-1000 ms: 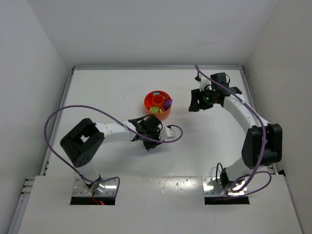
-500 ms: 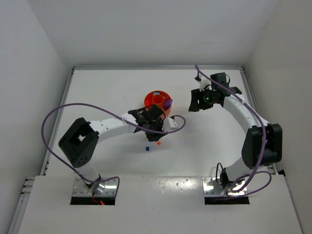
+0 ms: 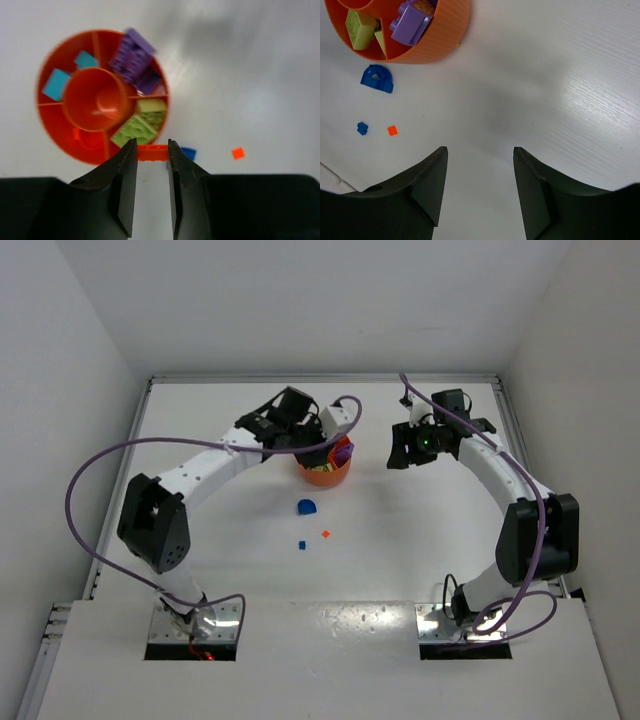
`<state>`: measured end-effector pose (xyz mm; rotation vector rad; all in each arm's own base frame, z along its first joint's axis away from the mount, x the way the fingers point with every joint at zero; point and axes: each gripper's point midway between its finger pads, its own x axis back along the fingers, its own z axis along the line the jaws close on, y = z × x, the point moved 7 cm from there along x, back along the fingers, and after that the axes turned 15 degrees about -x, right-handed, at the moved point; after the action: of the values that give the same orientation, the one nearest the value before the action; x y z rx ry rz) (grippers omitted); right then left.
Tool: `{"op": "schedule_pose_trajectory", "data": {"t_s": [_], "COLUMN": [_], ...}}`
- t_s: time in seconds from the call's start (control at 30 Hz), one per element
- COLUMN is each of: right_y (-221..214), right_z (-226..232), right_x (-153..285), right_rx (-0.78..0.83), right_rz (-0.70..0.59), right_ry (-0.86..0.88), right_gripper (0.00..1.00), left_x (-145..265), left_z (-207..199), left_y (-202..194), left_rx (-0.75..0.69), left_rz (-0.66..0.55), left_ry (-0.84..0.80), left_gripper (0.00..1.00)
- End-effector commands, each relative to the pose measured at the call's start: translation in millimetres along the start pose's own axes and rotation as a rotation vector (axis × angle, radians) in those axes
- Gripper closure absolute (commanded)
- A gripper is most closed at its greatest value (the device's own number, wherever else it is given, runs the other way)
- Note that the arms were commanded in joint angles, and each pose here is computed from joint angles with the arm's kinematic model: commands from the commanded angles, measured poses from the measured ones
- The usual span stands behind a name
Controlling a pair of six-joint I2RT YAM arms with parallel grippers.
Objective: Sort the legos into containers by color
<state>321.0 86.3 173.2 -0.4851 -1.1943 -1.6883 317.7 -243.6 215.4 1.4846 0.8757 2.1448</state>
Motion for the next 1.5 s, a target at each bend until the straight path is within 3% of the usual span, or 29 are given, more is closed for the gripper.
{"op": "schedule_pose_trajectory", "data": {"t_s": [0.0,0.23,0.53,0.67,0.9,1.0,1.27,1.3,1.4,1.43,1.47], "right_y": [12,10,8,8,11,11,11,11,11,12,12], "right_z": [8,8,6,6,7,7,7,7,7,9,9], "right_x": [5,5,0,0,2,2,3,3,3,6,6], "right_rx": [0.031,0.027,0.020,0.020,0.023,0.023,0.028,0.028,0.028,0.032,0.032], "right_rz": [-0.035,-0.026,-0.010,-0.010,-0.018,-0.018,-0.028,-0.028,-0.028,-0.037,-0.037], "right_ry": [0.029,0.027,0.024,0.024,0.026,0.026,0.028,0.028,0.028,0.029,0.029], "right_gripper": [0.44,0.44,0.44,0.44,0.44,0.44,0.44,0.44,0.44,0.44,0.44], "left_x": [1,-6,-21,-25,-25,-20,17,19,26,34,34], "left_z": [38,83,107,107,108,104,76,68,28,11,-1], "left_y": [4,-9,-26,-29,-34,-33,-35,-40,-43,-31,-32], "left_rx": [0.077,0.170,0.242,0.247,0.257,0.253,0.156,0.101,-0.021,-0.166,-0.217], "left_rz": [-0.038,-0.057,-0.049,-0.041,-0.033,-0.044,-0.065,-0.063,-0.081,-0.104,-0.075], "left_ry": [0.041,0.068,0.070,0.064,0.066,0.063,0.056,0.021,-0.102,-0.127,-0.141], "left_gripper": [0.88,0.90,0.90,0.82,0.52,0.49,0.46,0.52,0.54,0.55,0.56]}}
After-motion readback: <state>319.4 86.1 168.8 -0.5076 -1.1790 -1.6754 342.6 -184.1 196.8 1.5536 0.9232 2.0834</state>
